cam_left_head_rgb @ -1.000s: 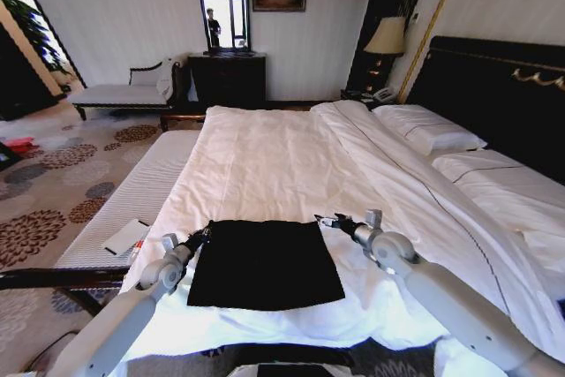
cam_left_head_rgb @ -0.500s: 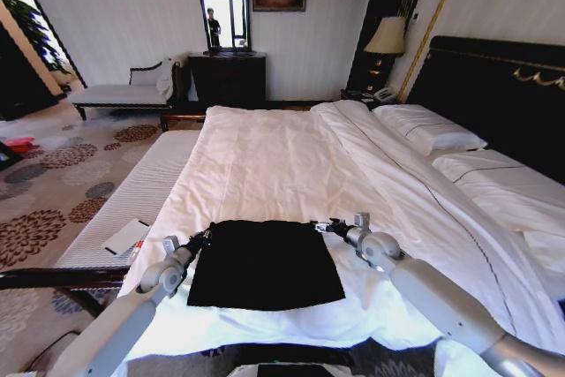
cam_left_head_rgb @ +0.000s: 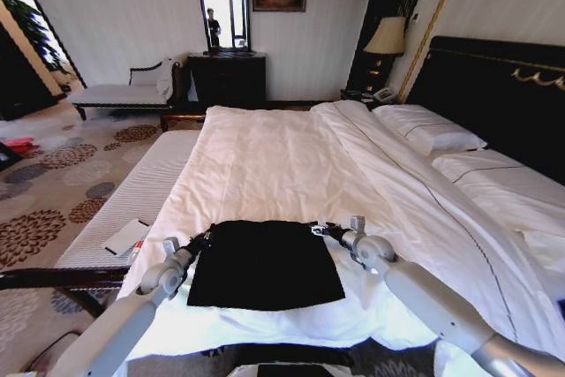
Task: Fold the clothes on the bed.
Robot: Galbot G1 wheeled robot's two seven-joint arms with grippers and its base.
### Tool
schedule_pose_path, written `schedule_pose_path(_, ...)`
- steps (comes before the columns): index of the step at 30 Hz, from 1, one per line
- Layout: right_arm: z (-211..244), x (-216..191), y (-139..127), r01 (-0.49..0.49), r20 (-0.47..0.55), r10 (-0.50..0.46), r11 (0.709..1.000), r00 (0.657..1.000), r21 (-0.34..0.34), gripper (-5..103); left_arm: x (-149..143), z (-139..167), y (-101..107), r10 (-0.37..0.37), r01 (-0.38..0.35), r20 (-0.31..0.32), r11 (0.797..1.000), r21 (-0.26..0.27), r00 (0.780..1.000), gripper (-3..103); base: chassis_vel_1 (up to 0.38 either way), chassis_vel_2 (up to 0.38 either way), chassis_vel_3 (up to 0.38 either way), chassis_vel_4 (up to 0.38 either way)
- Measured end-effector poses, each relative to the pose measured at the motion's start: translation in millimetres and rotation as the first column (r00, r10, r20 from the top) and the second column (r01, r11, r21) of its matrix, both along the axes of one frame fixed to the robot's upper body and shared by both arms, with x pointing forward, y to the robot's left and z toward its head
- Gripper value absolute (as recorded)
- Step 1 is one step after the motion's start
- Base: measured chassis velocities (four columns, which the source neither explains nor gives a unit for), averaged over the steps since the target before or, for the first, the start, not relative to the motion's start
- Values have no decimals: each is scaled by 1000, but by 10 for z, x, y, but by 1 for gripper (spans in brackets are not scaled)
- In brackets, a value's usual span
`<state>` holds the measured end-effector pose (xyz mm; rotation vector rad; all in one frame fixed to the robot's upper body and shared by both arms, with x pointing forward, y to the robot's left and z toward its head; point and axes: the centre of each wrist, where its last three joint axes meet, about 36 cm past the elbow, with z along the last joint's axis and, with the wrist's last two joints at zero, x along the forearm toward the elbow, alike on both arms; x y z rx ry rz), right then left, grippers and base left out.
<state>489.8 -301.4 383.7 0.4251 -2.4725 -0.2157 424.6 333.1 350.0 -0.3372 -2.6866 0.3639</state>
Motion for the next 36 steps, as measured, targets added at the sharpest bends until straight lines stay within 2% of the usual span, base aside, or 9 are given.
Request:
schedule_pose_path(4, -21, 2, -5, 4, -1, -4, 1000, 1000, 4, 91, 3, 9, 7, 0, 0, 2, 1000, 0, 1000, 2, 0, 0, 0, 0)
schedule_pose_path(8, -32, -18, 16, -2, -1, 2, 1000, 1000, 5, 70, 29, 7, 7, 5, -5, 4, 1000, -4, 1000, 2, 0, 0, 0, 0)
schedule_pose_path(10, -30, -21, 23, -4, 0, 4, 1000, 1000, 6, 70, 36, 2, 1, 7, -7, 4, 1000, -6, 1000, 2, 0, 0, 0, 0)
schedule_pose_path(17, -26, -29, 55, -11, 2, 11, 1000, 1000, 7, 42, 75, 10, -4, 15, -15, 9, 1000, -17, 1000, 2, 0, 0, 0, 0)
schedule_pose_path(21, -20, -30, 50, -10, 6, 10, 1000, 1000, 5, 21, 81, 10, 9, 16, -16, 9, 1000, -15, 1000, 2, 0, 0, 0, 0)
schedule_pose_path(23, -18, -34, 50, -11, 7, 11, 1000, 1000, 4, 21, 77, 7, 10, 17, -17, 8, 1000, -16, 1000, 2, 0, 0, 0, 0)
schedule_pose_path(26, -16, -47, 45, -12, 7, 12, 1000, 1000, 2, 5, 61, 2, 4, 16, -16, 6, 1000, -17, 1000, 2, 0, 0, 0, 0)
schedule_pose_path(33, 3, -68, 50, -10, 14, 10, 1000, 1000, 3, 0, 57, 27, -12, 15, -14, 13, 1000, -19, 1000, 2, 0, 0, 0, 0)
schedule_pose_path(36, 67, -40, 22, 43, 66, -43, 999, 997, 15, 0, 102, 142, -20, 23, -22, 47, 999, -27, 999, 2, 0, 0, 0, 0)
